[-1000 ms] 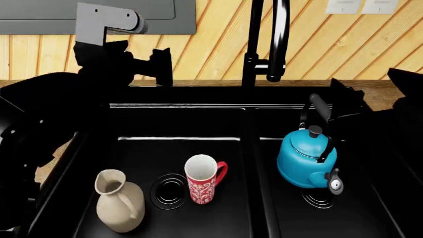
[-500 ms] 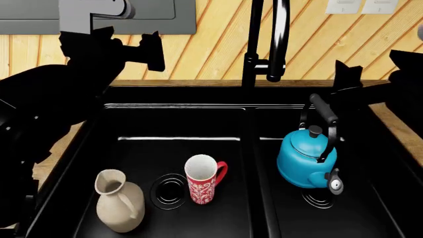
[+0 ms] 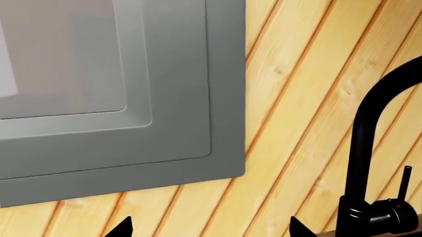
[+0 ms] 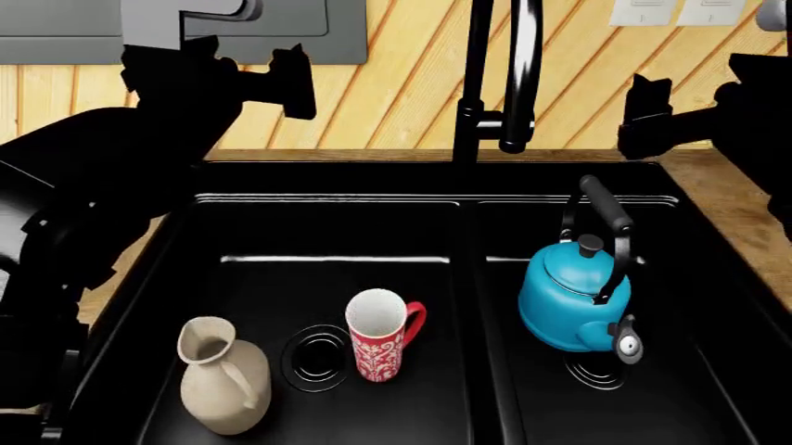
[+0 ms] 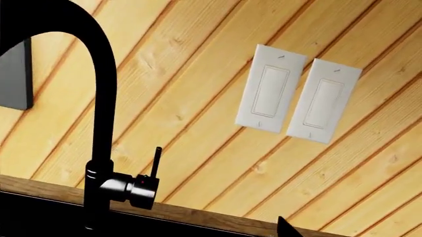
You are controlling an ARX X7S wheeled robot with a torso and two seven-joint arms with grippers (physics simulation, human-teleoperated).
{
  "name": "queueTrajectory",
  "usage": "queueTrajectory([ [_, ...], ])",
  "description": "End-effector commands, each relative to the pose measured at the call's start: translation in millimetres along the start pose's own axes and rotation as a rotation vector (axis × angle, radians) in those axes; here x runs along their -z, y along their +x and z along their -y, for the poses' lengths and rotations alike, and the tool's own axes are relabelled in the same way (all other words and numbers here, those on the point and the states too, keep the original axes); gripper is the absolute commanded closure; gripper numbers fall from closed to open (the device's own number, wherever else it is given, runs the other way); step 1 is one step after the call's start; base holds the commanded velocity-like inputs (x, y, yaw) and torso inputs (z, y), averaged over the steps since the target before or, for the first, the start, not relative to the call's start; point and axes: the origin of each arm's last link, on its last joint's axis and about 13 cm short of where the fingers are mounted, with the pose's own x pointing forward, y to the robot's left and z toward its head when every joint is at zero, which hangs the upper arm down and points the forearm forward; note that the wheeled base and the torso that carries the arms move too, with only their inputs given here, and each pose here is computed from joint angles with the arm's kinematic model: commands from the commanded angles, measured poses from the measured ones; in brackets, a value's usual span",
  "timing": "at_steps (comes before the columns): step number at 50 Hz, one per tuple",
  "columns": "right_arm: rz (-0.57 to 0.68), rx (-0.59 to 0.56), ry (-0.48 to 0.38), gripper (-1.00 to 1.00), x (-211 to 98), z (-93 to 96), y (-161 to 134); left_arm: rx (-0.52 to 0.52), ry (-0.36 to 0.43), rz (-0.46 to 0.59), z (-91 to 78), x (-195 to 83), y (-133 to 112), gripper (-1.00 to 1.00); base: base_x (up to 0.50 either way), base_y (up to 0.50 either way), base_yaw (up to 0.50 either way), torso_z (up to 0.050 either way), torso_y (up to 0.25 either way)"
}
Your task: Pick the jug and cup and place them in the sink. Then turn on the water.
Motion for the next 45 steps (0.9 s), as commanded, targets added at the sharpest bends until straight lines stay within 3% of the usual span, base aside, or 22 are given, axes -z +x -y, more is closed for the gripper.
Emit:
queueTrajectory([
  [1,0.007,0.019,-0.012,-1.00,2,6.9,19,0.006,0.008,0.014,2.7,-2,4,-1.00,0.00,0.00,0.00,0.000,0.000],
  [24,0.046,0.012,-0.049,-1.00,0,11.9,55,-0.012,0.018,0.028,2.1,-3,14,-1.00,0.00,0.00,0.00,0.000,0.000],
  [45,0.141,-0.042,-0.039,-1.00,-18,0.6,120,-0.088,0.029,0.110,4.8,-23,42,-1.00,0.00,0.00,0.00,0.000,0.000],
])
